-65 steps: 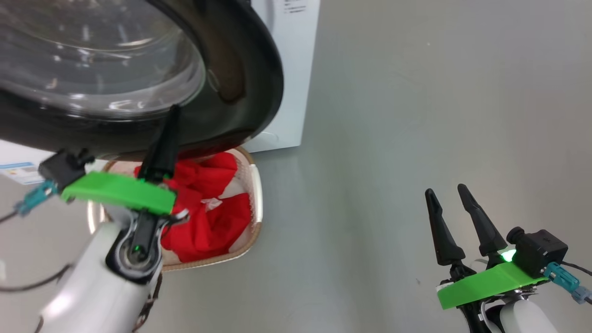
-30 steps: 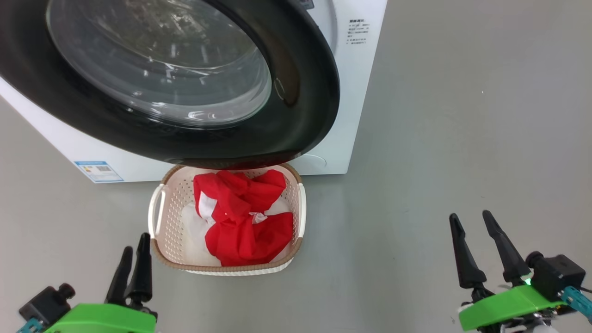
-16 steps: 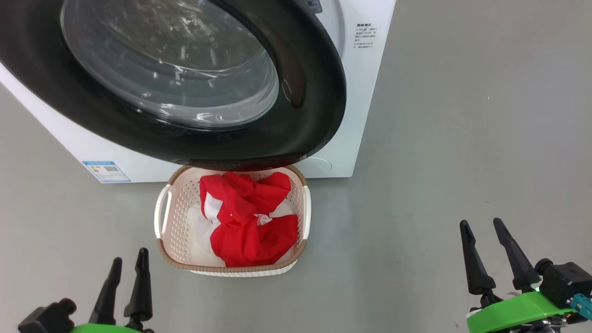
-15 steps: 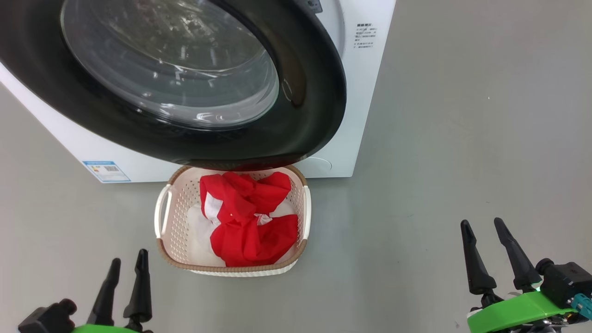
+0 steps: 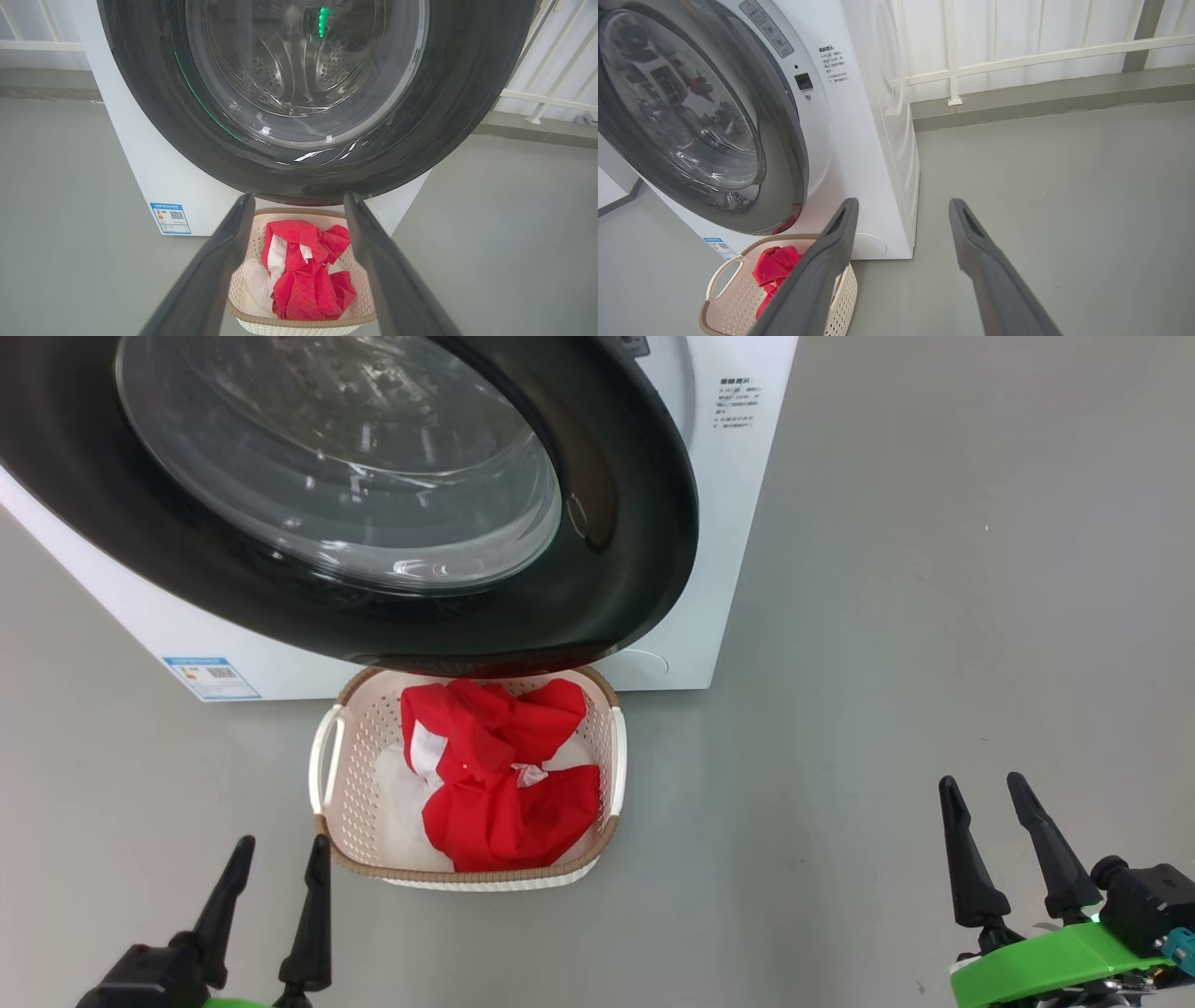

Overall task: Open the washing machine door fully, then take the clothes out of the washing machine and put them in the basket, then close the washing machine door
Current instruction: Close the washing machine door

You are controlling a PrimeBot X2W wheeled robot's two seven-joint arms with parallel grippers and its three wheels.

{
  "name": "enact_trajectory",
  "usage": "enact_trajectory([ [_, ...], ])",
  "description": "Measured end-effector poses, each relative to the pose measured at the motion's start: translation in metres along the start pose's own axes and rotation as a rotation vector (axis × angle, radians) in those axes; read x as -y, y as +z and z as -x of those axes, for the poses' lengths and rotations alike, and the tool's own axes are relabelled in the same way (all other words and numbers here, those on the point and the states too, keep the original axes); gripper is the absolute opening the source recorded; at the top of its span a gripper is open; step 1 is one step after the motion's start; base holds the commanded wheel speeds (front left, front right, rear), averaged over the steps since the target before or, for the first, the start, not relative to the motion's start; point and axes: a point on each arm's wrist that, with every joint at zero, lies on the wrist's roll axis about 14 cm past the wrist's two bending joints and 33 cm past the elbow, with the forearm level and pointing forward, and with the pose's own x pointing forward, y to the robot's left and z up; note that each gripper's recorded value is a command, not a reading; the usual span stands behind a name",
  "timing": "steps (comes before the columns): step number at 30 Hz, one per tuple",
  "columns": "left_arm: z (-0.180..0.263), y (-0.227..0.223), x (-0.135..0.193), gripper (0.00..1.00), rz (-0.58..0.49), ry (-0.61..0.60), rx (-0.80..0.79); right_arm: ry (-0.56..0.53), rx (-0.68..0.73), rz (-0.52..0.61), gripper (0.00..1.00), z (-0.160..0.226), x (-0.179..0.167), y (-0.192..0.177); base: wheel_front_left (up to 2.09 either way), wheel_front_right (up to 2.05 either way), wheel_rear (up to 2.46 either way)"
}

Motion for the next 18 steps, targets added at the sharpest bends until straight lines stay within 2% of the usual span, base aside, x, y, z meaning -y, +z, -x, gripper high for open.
enact_trajectory([
  [7,0.0035,0.0018,0.005,1.0,-0.054,-0.007,0.008,-0.001,0.003,0.0,1.0,-0.0005,0.0004,0.0008,0.0,0.0,0.0],
  [18,0.0071,-0.0014,0.0058,1.0,-0.039,0.004,0.002,-0.001,0.002,0.0,1.0,-0.0004,0.0002,0.0004,0.0,0.0,0.0],
])
